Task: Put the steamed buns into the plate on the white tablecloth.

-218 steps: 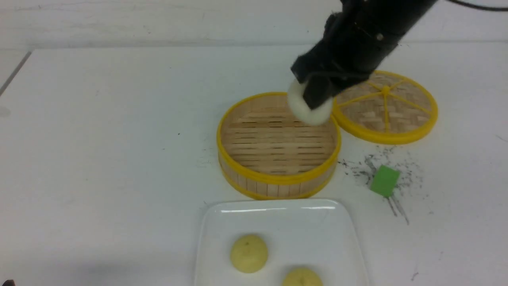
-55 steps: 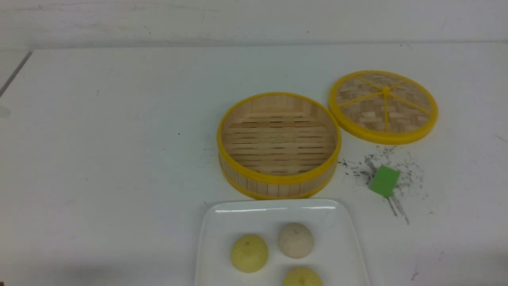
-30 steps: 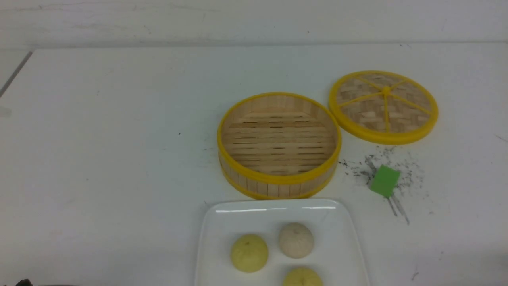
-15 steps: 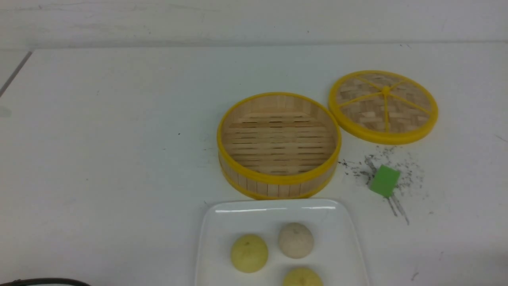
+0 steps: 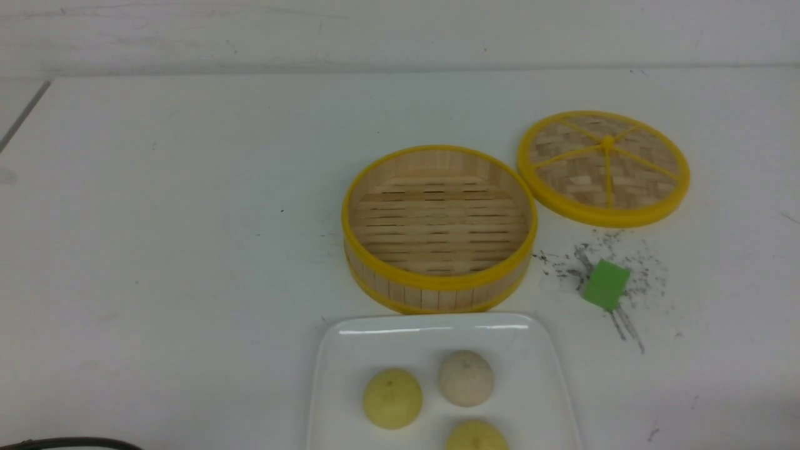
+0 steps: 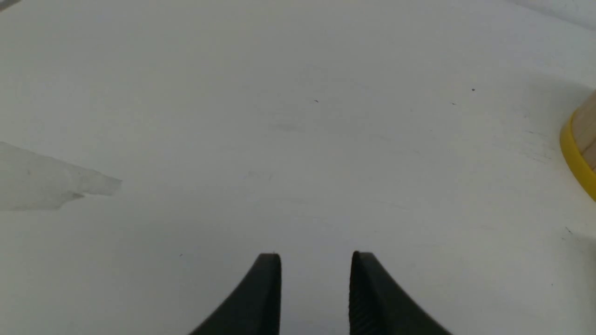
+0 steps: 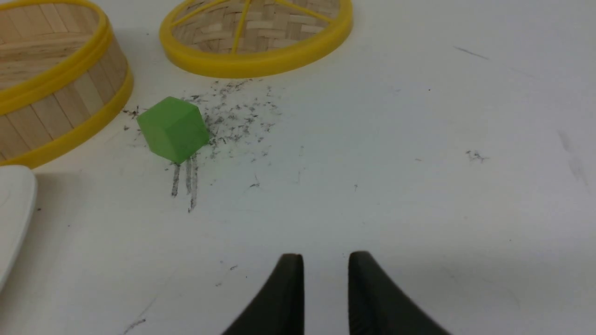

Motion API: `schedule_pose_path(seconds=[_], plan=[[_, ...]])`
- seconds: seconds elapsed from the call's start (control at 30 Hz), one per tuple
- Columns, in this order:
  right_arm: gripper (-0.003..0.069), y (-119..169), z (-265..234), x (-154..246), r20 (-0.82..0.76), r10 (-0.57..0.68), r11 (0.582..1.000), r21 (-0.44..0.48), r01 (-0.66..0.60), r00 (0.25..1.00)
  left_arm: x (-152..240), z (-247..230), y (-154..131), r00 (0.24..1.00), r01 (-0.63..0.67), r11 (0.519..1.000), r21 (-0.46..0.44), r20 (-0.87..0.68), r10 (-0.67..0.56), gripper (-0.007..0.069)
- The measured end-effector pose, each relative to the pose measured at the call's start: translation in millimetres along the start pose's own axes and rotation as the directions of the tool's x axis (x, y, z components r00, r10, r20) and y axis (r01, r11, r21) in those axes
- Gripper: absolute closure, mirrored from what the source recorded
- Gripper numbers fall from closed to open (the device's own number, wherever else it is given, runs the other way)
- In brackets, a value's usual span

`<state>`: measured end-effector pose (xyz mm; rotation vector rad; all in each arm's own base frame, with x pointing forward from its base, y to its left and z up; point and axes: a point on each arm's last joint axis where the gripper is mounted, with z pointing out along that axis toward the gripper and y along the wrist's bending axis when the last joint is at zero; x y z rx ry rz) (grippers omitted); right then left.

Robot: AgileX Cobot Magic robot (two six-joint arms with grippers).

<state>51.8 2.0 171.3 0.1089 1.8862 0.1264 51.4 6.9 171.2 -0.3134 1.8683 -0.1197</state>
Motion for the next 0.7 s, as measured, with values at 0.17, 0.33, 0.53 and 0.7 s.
schedule_pose_path(seconds=[0.17,0.33,0.53,0.7], plan=[[0.0485,0.0,0.0,0.0,0.0,0.0,1.0,0.0,0.0,1.0,0.0,0.0,0.0,1.0,0.0,1.0,0.0,0.0,0.0,0.0385],[0.0477,0.0,0.0,0.0,0.0,0.0,1.0,0.0,0.0,1.0,0.0,0.0,0.0,1.0,0.001,1.0,0.0,0.0,-0.001,0.0385],[0.0468,0.0,0.0,0.0,0.0,0.0,1.0,0.0,0.0,1.0,0.0,0.0,0.0,1.0,0.001,1.0,0.0,0.0,-0.001,0.0385],[0.046,0.0,0.0,0.0,0.0,0.0,1.0,0.0,0.0,1.0,0.0,0.0,0.0,1.0,0.001,1.0,0.0,0.0,-0.001,0.0385]])
